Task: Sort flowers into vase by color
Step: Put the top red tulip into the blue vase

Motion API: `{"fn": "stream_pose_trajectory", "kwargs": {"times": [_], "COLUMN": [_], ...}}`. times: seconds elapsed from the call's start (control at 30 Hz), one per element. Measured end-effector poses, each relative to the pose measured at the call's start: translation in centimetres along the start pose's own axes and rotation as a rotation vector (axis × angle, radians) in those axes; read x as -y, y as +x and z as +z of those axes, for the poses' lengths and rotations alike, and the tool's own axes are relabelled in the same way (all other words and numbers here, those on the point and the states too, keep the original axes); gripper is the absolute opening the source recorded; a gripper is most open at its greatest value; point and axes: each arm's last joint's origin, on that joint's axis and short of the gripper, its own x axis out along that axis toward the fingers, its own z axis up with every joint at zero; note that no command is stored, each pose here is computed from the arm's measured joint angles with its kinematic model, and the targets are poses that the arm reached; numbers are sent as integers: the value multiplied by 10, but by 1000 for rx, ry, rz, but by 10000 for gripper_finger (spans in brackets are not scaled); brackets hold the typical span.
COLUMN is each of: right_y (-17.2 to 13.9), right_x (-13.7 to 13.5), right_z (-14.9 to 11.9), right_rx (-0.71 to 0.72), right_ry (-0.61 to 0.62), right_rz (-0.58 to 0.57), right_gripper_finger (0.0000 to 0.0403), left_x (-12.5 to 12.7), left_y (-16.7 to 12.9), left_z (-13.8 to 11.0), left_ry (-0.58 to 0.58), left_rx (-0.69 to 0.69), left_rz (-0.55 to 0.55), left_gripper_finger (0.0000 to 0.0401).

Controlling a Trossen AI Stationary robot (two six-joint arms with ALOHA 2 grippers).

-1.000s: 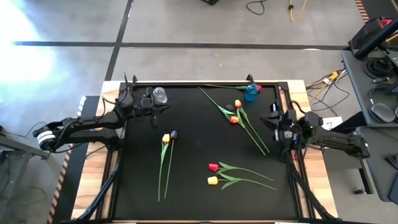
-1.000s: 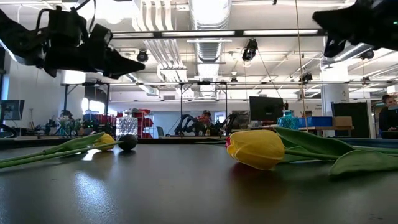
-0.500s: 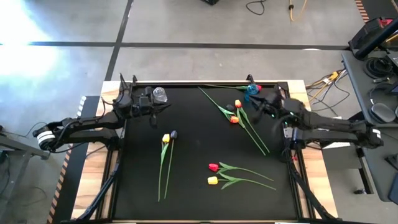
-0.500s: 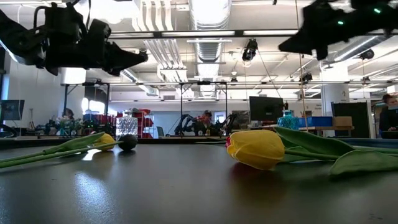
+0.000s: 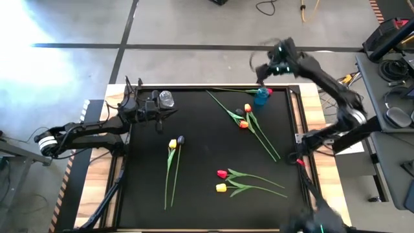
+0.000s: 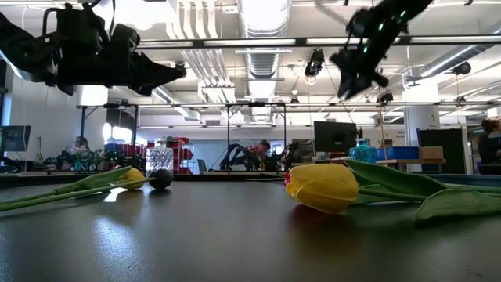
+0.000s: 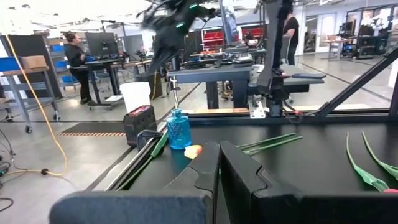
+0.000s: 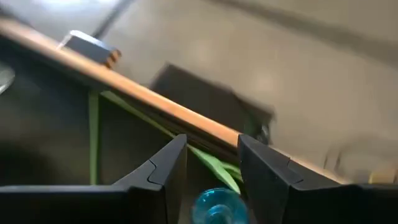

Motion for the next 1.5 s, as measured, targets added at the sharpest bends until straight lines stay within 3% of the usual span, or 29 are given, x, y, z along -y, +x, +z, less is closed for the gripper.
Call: {"fn": "stream_pose_trajectory", "kwargs": {"times": [0.17,0.33,0.53,0.83,1.5], "right_y": [54,95,114,118,125], "right_x": [51,67,75,76,74], "right_z": [6,-8,-16,-23,-33], "right_rx": [-307,-509,-549,-574,-581], "right_ry": [266,348,412,519,546], "right_rz": [-121,-164,-267,-305,-336], "right_gripper_finger": [137,137,137,137,137], "left_x": [0,0,1,1,2], "left_y": [0,0,0,0,0], "left_z": [0,0,0,0,-2], "left_ry": [0,-37,-69,-85,-116], "left_rx": [0,0,1,-2,-20], "left_rz": [0,0,-24,-31,-53], "left_gripper_finger": [0,0,0,0,0]}}
